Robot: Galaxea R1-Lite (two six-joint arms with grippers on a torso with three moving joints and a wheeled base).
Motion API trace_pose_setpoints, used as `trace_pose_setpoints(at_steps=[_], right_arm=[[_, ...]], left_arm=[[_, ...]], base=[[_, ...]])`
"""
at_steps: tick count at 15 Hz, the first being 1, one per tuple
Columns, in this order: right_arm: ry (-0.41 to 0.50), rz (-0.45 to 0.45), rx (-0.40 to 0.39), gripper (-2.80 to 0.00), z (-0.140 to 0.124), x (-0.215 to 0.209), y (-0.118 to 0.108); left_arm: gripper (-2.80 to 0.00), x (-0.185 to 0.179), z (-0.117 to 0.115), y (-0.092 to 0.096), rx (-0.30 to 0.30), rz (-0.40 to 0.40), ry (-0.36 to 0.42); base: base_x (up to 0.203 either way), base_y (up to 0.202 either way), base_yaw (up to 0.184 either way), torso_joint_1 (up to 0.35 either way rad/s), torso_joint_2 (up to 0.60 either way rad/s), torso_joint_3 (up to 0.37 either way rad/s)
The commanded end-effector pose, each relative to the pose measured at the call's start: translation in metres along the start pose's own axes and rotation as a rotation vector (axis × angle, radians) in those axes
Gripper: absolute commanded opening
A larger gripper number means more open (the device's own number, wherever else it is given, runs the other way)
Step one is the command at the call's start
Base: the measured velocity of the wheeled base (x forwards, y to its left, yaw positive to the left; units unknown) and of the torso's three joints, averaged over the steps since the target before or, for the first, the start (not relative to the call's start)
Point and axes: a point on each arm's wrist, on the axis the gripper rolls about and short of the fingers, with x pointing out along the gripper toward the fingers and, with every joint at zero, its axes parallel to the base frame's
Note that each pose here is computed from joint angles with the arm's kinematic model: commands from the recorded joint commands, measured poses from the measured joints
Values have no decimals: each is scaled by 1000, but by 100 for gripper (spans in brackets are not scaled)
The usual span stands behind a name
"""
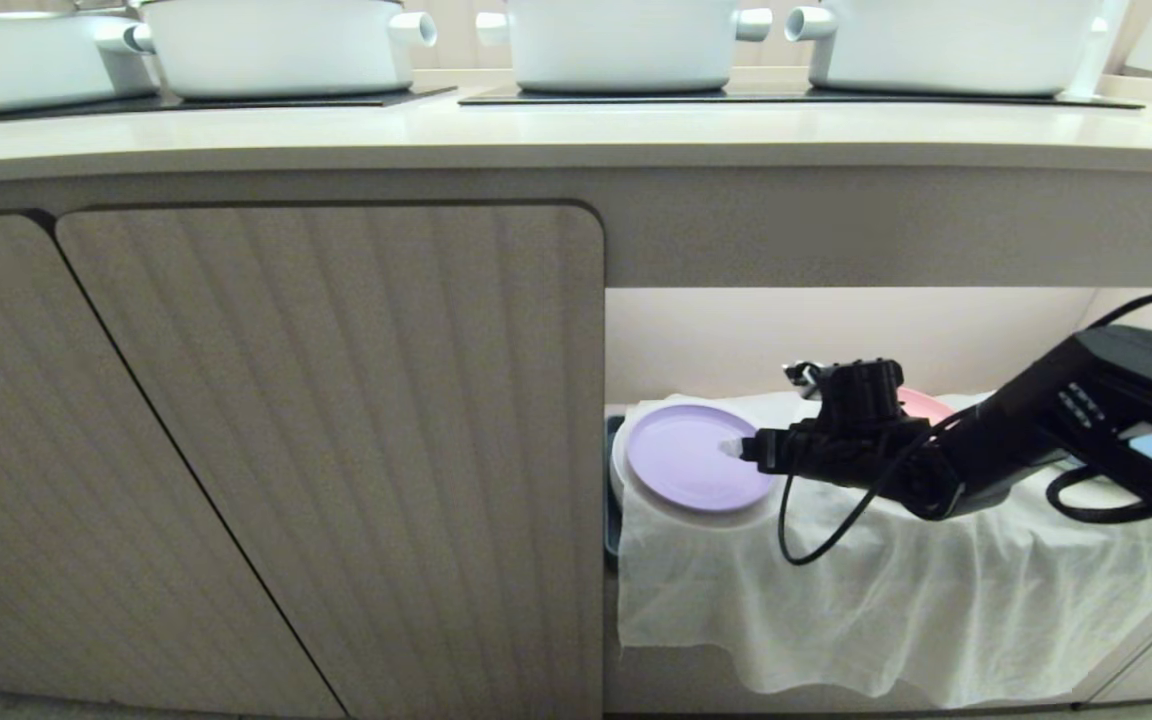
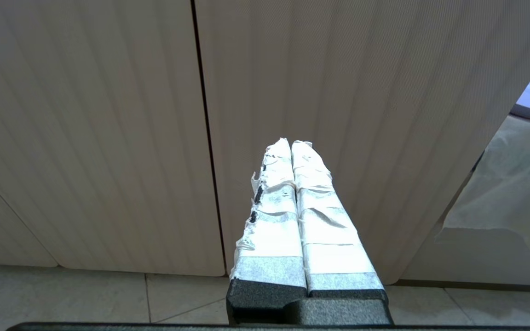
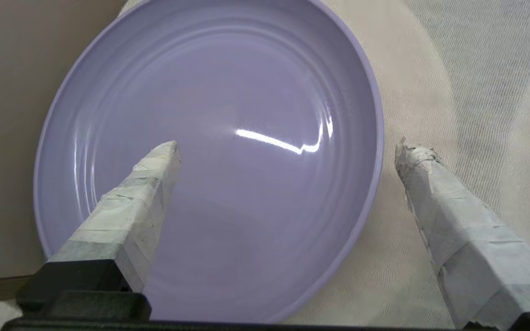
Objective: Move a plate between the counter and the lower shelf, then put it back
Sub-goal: Pick up the plate in the cupboard
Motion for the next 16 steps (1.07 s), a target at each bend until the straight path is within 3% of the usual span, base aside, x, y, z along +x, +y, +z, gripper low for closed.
trace_pose_setpoints(at_steps=[1,16], right_arm=[[-6,-6,1,0,-1,9,-2],[9,-47,1,0,-11,21,-7]], left_arm=[[-280,0,0,0,-1,0,1],[-280,0,0,0,-1,0,1]], base=[[0,0,0,0,0,0],[0,0,0,0,0,0]])
